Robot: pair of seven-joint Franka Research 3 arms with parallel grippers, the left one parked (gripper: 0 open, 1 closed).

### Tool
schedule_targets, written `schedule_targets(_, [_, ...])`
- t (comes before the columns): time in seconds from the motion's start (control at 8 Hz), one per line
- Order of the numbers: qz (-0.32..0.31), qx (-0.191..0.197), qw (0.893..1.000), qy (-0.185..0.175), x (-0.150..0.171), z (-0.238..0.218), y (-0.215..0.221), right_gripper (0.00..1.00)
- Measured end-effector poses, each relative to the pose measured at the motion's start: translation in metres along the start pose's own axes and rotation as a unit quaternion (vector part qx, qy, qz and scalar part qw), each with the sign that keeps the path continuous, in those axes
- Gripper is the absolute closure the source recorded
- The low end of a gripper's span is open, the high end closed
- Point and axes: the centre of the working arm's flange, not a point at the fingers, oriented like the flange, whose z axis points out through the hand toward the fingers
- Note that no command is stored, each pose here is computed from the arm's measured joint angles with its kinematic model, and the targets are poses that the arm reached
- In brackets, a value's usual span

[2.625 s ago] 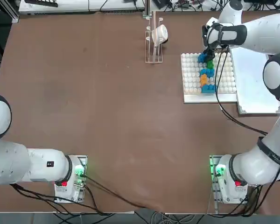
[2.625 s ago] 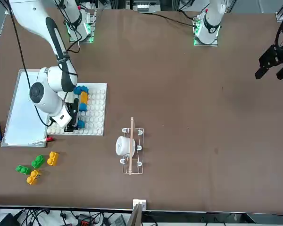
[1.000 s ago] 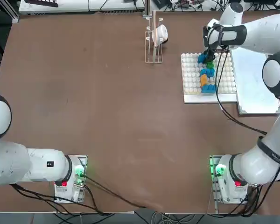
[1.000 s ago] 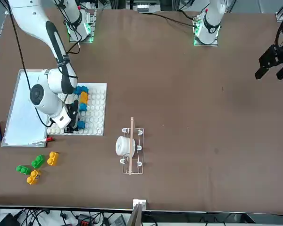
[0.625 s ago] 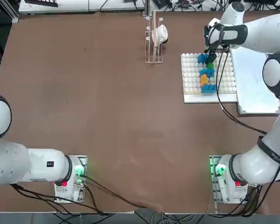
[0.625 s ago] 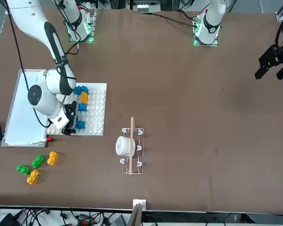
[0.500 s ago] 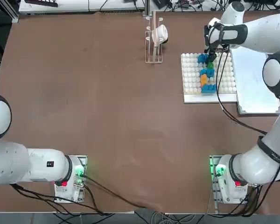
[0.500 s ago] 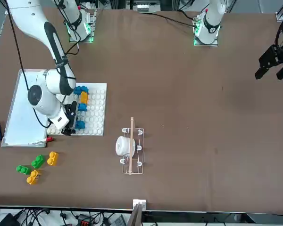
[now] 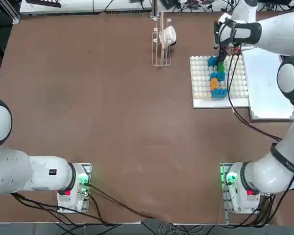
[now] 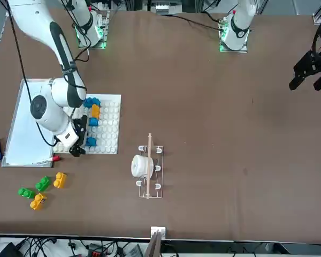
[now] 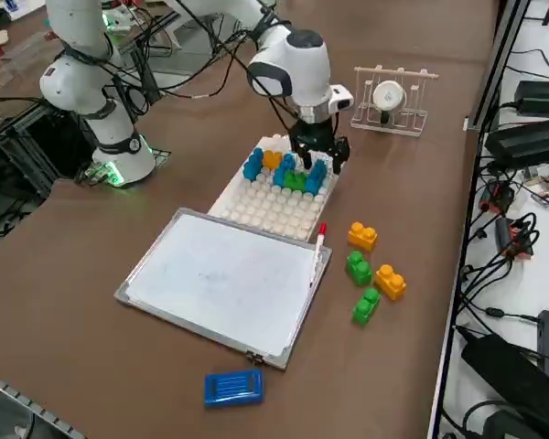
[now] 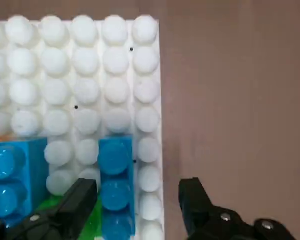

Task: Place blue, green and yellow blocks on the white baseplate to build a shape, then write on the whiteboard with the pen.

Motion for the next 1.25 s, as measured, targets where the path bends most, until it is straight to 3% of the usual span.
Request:
schedule_targets(0.38, [0.106, -0.007, 0.994, 0.013, 0.018, -0.068, -0.001, 0.0])
schedule_targets(0.75, [0.234, 0.025, 0.972, 0.008, 0.014, -0.107, 0.004, 0.0])
schedule_targets(1.25, [0.307, 0.041, 0.95, -0.035, -0.082, -0.109, 0.019, 0.0])
